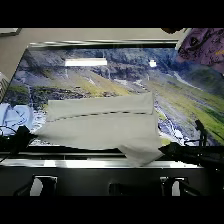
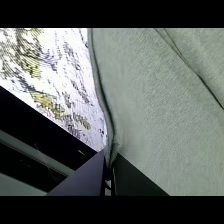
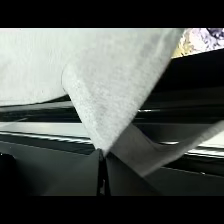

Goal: Fold the clothes and pants, and hang the long-sleeved shirts on hangers.

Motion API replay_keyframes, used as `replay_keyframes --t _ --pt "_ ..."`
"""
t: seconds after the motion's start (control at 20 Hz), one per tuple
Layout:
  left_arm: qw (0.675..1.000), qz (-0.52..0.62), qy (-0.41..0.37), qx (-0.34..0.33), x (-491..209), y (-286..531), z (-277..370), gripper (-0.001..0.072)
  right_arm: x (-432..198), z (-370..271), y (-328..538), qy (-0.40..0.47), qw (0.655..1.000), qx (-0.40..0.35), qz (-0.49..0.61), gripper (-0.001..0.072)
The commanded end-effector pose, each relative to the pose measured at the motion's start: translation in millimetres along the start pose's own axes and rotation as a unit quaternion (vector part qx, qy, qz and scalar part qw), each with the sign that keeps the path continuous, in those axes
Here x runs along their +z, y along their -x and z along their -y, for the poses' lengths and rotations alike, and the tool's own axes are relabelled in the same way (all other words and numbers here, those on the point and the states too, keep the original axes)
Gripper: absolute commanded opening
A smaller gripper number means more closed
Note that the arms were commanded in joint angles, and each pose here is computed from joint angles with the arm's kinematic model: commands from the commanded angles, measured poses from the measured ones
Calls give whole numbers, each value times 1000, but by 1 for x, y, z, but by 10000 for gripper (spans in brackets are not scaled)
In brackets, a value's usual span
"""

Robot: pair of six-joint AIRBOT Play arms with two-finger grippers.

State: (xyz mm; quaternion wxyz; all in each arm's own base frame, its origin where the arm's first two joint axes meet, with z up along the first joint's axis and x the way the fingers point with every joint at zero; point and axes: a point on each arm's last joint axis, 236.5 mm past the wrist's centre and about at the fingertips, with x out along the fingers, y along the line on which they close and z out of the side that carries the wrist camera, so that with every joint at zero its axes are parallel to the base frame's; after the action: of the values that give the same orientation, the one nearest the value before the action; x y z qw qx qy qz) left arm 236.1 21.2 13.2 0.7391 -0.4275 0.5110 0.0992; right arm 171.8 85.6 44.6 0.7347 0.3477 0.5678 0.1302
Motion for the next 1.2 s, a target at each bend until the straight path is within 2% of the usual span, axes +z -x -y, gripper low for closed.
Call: replay_keyframes --t 0.0,0.1,0.4,0.8,1.15 --pt "999 22 -37 -9 18 -8 15 20 34 -12 10 11 999 13 43 35" --pt "998 30 -48 -11 35 -19 25 20 74 -23 8 14 996 56 70 35" --pt "996 33 -84 -12 95 -61 67 19 178 -5 -9 -17 991 93 93 36" --pt "993 5 -115 0 155 -124 94 20 261 -3 -101 29 998 4 64 36" --pt "992 1 -125 2 190 -163 107 19 315 -15 -134 34 998 3 62 36"
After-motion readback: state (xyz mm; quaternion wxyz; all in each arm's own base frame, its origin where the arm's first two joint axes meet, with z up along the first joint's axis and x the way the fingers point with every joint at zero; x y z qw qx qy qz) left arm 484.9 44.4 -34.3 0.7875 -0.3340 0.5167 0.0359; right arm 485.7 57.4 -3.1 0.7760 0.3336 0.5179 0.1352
